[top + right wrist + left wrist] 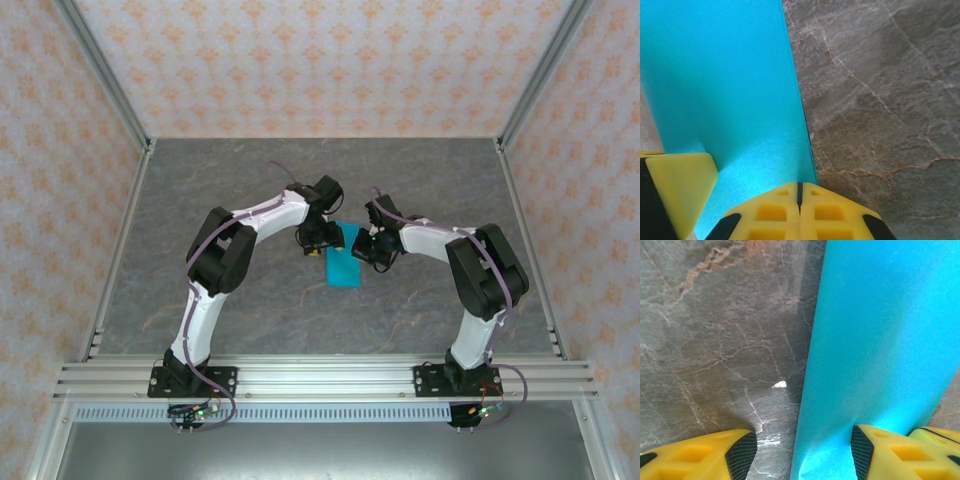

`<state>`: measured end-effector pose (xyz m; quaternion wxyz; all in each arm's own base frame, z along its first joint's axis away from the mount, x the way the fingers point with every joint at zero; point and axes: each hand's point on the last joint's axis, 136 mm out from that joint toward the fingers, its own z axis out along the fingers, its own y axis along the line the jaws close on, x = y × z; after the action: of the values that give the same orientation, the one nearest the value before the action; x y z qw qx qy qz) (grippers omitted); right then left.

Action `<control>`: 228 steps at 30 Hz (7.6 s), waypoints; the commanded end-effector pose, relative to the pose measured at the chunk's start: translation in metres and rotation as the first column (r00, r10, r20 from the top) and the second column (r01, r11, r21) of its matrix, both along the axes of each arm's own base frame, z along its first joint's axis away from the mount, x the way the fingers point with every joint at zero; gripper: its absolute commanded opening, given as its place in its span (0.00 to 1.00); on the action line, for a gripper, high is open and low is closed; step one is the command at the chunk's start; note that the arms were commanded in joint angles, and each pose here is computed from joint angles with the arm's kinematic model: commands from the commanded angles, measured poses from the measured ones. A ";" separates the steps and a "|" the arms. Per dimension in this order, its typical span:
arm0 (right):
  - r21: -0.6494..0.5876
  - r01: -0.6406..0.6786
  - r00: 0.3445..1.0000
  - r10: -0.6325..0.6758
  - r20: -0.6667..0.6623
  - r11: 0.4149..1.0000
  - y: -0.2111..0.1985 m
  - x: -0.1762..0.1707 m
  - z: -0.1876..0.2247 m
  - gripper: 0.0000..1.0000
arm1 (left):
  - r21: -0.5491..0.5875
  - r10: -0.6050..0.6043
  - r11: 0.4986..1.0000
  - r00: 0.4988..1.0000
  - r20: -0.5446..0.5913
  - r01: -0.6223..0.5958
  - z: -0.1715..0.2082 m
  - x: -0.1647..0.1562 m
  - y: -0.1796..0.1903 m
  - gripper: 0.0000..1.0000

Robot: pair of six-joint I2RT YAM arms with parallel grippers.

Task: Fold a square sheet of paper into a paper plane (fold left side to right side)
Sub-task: Hold the square sheet of paper at the center of the table, then first fold the square sheet of paper in half at the center of the table, then hold the square sheet of paper at the center of the table, then first fold the square sheet of paper in half at the center of the table, then hold the square sheet of paper at the center of the table.

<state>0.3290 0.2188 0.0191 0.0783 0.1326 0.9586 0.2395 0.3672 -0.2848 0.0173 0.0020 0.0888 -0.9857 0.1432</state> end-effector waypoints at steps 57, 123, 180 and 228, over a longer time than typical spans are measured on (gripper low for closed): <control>-0.234 -0.059 0.975 0.006 -0.224 0.970 -0.038 -0.043 -0.053 0.05 | -0.216 -0.034 0.975 0.997 0.065 0.048 -0.012 -0.009 0.006 0.15; 0.067 -0.072 0.995 0.067 0.071 0.995 0.004 0.029 0.050 0.06 | -0.221 -0.135 0.965 0.990 0.050 0.143 -0.031 -0.020 -0.011 0.14; -0.102 -0.017 0.988 0.001 -0.154 0.995 -0.007 0.044 -0.035 0.05 | -0.342 -0.427 0.842 0.903 0.053 0.418 -0.006 -0.112 -0.020 0.13; -0.035 -0.057 0.992 0.053 -0.111 0.998 0.010 0.046 -0.021 0.06 | -0.413 -0.184 0.879 0.968 0.169 0.239 0.017 -0.020 -0.027 0.12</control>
<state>0.3870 0.2385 0.0217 0.0390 0.1144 0.9596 0.2542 0.3365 -0.3075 0.0351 -0.0173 -0.0391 -0.9304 0.3640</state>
